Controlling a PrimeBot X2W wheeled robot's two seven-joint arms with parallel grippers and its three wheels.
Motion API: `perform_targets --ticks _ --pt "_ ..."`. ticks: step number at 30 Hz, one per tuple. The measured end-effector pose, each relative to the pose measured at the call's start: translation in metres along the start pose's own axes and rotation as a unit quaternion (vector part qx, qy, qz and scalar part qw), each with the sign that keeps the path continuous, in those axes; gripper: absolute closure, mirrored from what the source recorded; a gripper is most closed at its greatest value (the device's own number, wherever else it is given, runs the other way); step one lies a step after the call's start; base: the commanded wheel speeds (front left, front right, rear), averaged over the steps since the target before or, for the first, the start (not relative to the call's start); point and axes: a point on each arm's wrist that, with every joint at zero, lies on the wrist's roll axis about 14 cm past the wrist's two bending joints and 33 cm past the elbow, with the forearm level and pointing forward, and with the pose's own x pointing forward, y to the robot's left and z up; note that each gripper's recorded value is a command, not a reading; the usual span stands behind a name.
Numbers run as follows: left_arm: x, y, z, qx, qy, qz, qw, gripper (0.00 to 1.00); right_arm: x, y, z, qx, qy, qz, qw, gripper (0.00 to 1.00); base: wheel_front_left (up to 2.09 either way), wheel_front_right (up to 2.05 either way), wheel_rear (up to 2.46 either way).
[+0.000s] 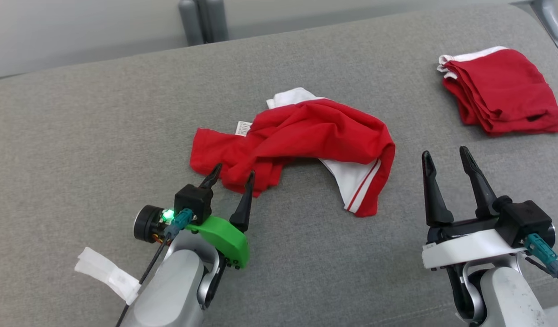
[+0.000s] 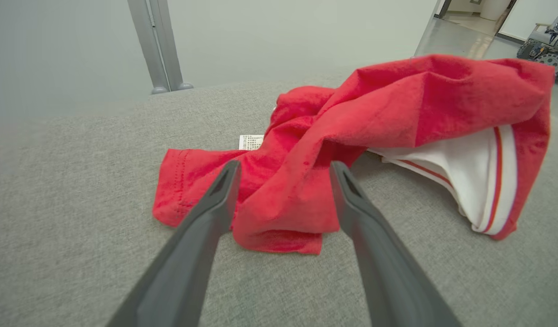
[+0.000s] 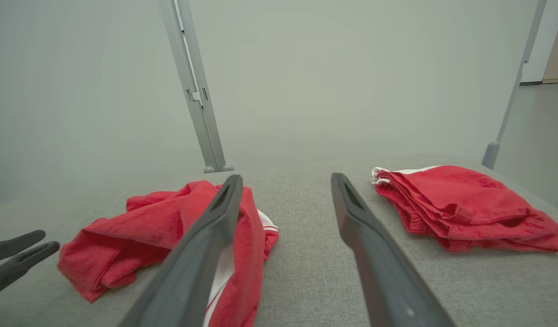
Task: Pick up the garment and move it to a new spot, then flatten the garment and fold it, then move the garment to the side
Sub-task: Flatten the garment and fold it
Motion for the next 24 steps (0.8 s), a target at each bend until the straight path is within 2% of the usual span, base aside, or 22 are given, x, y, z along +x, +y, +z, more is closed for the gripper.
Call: perform_targets --ticks 4,5,6,7,8,12,17,24 --pt "0.014 -0.001 -0.022 -0.005 0.035 -0.013 0.999 0.0 -0.002 -0.016 -0.007 -0.006 0.012 -0.023 1.0 0.0 0.0 0.0 0.0" --pt "0.016 -0.002 -0.028 -0.008 0.042 -0.015 0.999 0.14 -0.002 -0.02 -0.009 -0.008 0.015 -0.029 0.999 0.0 0.0 0.0 0.0" --pt "0.019 -0.003 -0.032 -0.013 0.048 -0.017 0.999 0.54 -0.003 -0.023 -0.011 -0.009 0.018 -0.034 0.999 0.0 0.0 0.0 0.0" --pt "0.021 -0.003 -0.034 -0.015 0.051 -0.02 0.998 0.67 -0.004 -0.027 -0.013 -0.011 0.021 -0.039 0.999 0.0 0.0 0.0 0.0" --pt "0.023 -0.004 -0.036 -0.017 0.053 -0.021 0.998 1.0 -0.004 -0.03 -0.014 -0.012 0.023 -0.043 0.999 0.0 0.0 0.0 0.0" --pt "0.028 -0.003 -0.032 -0.022 0.045 -0.02 0.999 1.0 -0.003 -0.035 -0.015 -0.014 0.024 -0.05 0.998 0.0 0.0 0.0 0.0" --pt "0.028 0.004 0.008 -0.017 -0.017 -0.009 1.0 1.0 0.002 -0.034 -0.012 -0.012 0.017 -0.048 0.999 0.0 0.0 0.0 0.0" --pt "-0.014 0.019 0.033 0.017 -0.063 0.006 0.998 1.0 0.003 -0.032 -0.005 -0.013 0.006 -0.045 0.999 0.0 0.0 0.0 0.0"
